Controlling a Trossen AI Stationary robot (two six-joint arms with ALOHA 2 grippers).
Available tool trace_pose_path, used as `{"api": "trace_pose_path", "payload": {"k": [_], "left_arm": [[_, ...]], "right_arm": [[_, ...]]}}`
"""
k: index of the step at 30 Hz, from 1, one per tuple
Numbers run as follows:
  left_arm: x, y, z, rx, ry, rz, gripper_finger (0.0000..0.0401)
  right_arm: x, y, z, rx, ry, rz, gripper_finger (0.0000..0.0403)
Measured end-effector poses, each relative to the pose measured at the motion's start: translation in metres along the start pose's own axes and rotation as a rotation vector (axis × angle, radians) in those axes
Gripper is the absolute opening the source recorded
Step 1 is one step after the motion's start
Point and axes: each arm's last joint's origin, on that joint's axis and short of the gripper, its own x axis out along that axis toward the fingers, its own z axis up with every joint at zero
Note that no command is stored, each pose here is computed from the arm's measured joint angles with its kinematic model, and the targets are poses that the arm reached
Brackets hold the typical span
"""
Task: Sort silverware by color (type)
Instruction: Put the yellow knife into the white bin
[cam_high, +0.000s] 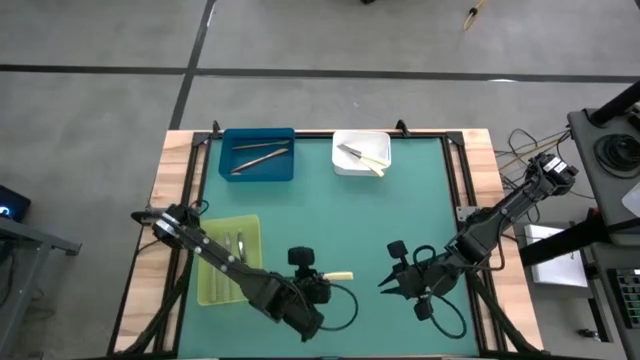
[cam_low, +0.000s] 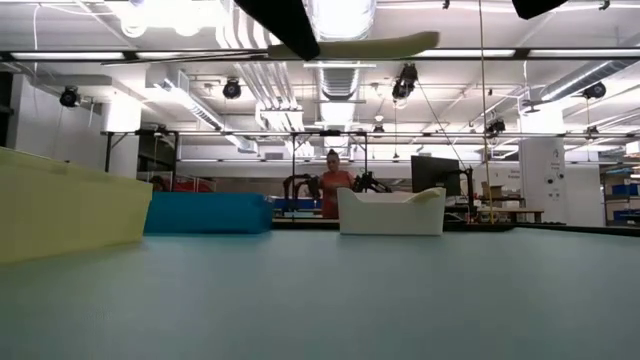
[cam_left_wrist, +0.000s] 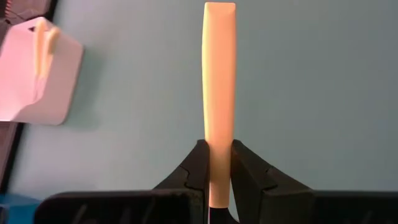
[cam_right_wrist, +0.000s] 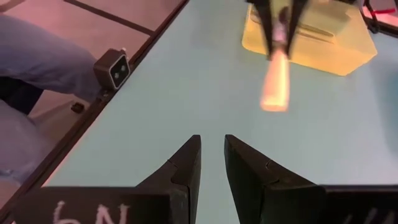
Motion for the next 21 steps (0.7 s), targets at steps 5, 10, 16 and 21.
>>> {"api": "trace_pose_path", "payload": {"k": [5,10,16,21], "left_arm": [[-0.003,0.026,-0.004,0.021,0.005,0.015,0.0023],[-0.007,0.058,-0.006,0.029,-0.038,0.019,0.0023],[-0.003,0.1,-0.004,0.036,-0.164,0.005,0.0023],[0.008,0.139,-0.005,0.039,-0.32,-0.065,0.0023]], "right_arm": [[0.0,0.002,0.001,-0.034,-0.014,0.006,0.0063],[0.0,0.001,0.004,-0.114,-0.037,-0.003,0.0063],[-0.002,-0.005,0.008,-0.21,-0.072,-0.044,0.0063],[-0.012,-0.016,0.012,-0.215,-0.096,-0.071,0.0063]]}}
